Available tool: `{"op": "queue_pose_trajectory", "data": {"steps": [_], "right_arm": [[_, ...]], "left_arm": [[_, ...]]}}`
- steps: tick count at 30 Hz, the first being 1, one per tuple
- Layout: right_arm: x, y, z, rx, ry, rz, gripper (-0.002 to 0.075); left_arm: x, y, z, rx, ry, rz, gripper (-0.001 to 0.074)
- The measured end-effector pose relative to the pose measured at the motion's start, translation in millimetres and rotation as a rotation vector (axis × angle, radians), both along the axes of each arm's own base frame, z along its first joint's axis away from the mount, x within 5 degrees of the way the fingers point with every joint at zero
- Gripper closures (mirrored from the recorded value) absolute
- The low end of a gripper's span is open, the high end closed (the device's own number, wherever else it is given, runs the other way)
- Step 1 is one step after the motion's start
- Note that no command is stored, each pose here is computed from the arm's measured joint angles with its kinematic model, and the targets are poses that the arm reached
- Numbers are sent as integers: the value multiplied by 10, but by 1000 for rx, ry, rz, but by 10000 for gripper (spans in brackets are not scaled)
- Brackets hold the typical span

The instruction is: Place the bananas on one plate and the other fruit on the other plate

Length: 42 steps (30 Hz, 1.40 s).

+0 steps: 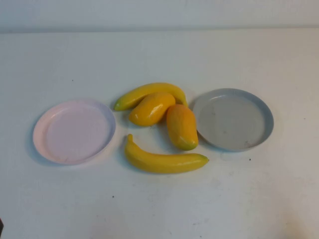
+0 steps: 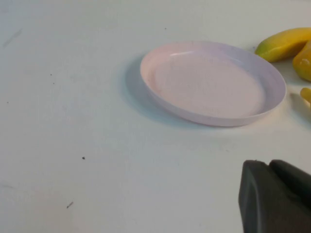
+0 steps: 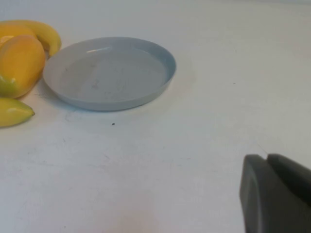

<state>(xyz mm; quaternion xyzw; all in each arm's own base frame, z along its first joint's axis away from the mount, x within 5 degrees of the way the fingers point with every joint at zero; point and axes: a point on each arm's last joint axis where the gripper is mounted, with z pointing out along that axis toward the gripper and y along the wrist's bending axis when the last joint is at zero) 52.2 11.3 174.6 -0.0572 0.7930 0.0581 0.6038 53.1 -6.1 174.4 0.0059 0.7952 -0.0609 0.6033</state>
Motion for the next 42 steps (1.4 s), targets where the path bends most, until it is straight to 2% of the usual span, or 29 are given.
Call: {"op": "queue_pose_trajectory", "data": {"steps": [5,14,17,26,30,36,42], "right_arm": [[0,0,0,0,0,0,741],[0,0,0,0,0,0,741],[0,0,0,0,0,0,741],[0,0,0,0,0,0,741],[0,0,0,0,0,0,741],[0,0,0,0,0,0,741],[0,0,0,0,0,0,741]], "left_arm": [[2,-6,10,-38,-7,4,740],[25,-29,151,-382,-121,39,740],[28,-24,189,-430,-157,45,740],[29,-23,200,-444,-168,46,740],[-8,-44,381,-443,-137,24,740],[56,-99,724,-388,62,3,740],[230,-137,852,-291,235,-16,740]]}}
